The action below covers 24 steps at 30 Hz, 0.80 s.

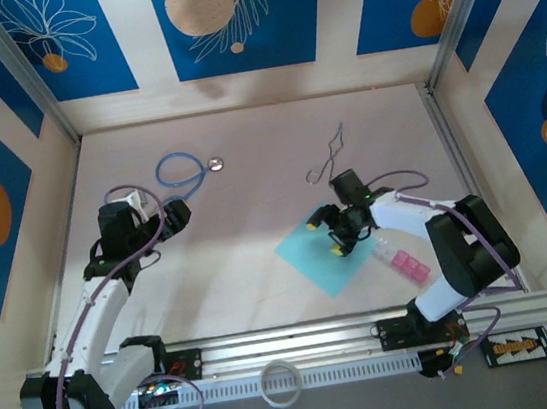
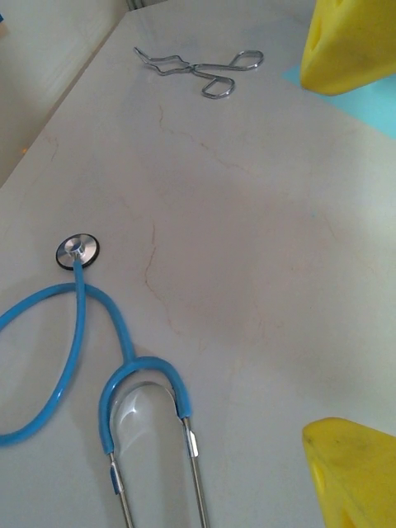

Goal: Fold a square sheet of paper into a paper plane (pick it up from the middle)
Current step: Move the square sheet of paper to the center of the table.

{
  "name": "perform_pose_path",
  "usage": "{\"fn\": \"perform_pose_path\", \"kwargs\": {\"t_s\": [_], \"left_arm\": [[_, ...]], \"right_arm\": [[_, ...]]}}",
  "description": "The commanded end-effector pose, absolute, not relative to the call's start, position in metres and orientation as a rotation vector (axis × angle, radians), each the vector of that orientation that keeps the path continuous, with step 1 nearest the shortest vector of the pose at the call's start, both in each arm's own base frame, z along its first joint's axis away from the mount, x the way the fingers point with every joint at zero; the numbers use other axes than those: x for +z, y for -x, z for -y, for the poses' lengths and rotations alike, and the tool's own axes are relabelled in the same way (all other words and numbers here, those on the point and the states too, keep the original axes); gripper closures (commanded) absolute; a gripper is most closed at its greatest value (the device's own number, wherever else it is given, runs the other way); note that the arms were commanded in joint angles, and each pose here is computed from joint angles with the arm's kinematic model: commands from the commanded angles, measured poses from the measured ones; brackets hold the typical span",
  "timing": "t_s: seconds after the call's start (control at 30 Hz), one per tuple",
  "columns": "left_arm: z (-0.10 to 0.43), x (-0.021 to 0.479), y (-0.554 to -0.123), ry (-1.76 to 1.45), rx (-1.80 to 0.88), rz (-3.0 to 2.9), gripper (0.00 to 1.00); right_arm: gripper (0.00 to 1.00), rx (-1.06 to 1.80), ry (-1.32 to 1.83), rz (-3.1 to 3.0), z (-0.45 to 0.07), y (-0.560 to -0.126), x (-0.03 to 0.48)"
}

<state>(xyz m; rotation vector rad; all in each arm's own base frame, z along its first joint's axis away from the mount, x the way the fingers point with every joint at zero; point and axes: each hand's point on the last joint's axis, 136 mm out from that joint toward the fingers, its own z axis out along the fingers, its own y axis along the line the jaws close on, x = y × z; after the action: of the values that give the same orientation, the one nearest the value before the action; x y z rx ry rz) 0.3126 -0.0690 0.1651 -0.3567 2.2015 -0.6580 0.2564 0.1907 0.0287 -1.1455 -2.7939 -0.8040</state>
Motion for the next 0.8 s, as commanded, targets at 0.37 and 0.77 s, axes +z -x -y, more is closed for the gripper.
{"fn": "perform_pose_path", "kwargs": {"t_s": [0.37,0.77], "left_arm": [[0.08,0.166,-0.308,0.363,-0.773,-2.221,0.0],[0.084,0.167,-0.308,0.324,-0.79,-2.234,0.0]], "right_arm": [[0.23,-0.791,0.894,2.862,-0.276,-0.261,0.039],[0.21,-0.68,0.709,3.02,-0.215,-0.214,0.06]]}}
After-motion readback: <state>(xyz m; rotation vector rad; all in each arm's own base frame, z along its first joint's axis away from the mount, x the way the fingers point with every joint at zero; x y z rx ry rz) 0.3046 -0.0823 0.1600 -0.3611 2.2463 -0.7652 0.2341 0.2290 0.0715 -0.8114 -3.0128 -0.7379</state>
